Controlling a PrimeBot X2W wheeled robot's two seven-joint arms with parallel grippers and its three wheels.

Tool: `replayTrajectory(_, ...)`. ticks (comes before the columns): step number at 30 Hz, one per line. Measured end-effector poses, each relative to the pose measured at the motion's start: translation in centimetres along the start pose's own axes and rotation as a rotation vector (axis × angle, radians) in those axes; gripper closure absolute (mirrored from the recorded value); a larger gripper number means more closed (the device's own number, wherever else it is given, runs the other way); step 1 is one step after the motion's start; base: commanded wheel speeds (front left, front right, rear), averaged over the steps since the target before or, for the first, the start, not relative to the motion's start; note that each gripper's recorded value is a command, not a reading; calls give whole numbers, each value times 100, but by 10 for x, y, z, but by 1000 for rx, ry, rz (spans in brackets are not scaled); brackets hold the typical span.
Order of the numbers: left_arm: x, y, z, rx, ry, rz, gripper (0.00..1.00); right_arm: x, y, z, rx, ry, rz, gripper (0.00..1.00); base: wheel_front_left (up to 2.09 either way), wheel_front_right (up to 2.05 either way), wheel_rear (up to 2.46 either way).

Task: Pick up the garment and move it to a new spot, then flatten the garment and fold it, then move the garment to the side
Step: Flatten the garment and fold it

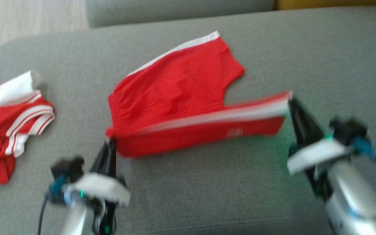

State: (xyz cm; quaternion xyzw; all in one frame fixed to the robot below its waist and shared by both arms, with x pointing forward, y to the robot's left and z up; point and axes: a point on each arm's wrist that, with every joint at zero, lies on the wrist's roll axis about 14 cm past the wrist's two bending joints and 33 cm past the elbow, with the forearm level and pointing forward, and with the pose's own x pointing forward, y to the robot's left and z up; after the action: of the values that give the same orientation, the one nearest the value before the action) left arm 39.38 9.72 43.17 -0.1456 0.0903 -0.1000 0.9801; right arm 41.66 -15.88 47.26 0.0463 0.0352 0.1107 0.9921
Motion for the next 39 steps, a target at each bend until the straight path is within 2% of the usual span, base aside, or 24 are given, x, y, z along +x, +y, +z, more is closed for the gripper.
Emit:
replayTrajectory(5, 30, -4, 24, 7, -57, -27, 100, 48, -7, 27, -23, -55, 8, 100, 0, 0, 0)
replayTrajectory(10, 59, 7, 33, 11, -64, -8, 100, 99, -1, 29, -64, -25, 46, 100, 0, 0, 0)
replayTrajectory(14, 81, 18, 41, -12, -78, 29, 100, 137, 5, 23, -108, 9, 78, 100, 0, 0, 0)
replayTrajectory(21, 112, 31, 47, -21, -89, 48, 100, 194, 4, 5, -121, 58, 79, 100, 0, 0, 0)
replayTrajectory(26, 118, 48, 32, -67, -49, 106, 100, 216, 11, -27, -120, 126, 92, 100, 0, 0, 0)
replayTrajectory(30, 127, 52, 19, -45, -15, 107, 100, 232, 11, -41, -127, 146, 92, 100, 0, 0, 0)
replayTrajectory(31, 130, 53, 19, -39, -14, 108, 87, 236, 10, -42, -128, 144, 90, 100, 0, 0, 0)
replayTrajectory(32, 132, 53, 18, -34, -12, 103, 58, 240, 10, -42, -129, 141, 89, 100, 0, 0, 0)
replayTrajectory(33, 135, 53, 17, -29, -10, 99, 0, 243, 10, -44, -127, 139, 85, 85, 0, 0, 0)
replayTrajectory(34, 136, 53, 16, -26, -8, 97, 0, 245, 10, -45, -119, 137, 81, 19, 0, 0, 0)
replayTrajectory(35, 137, 53, 15, -24, -6, 97, 0, 246, 10, -47, -119, 139, 79, 0, 0, 0, 0)
replayTrajectory(39, 137, 56, 12, -5, 1, 111, 0, 249, 9, -46, -113, 126, 66, 0, 0, 0, 0)
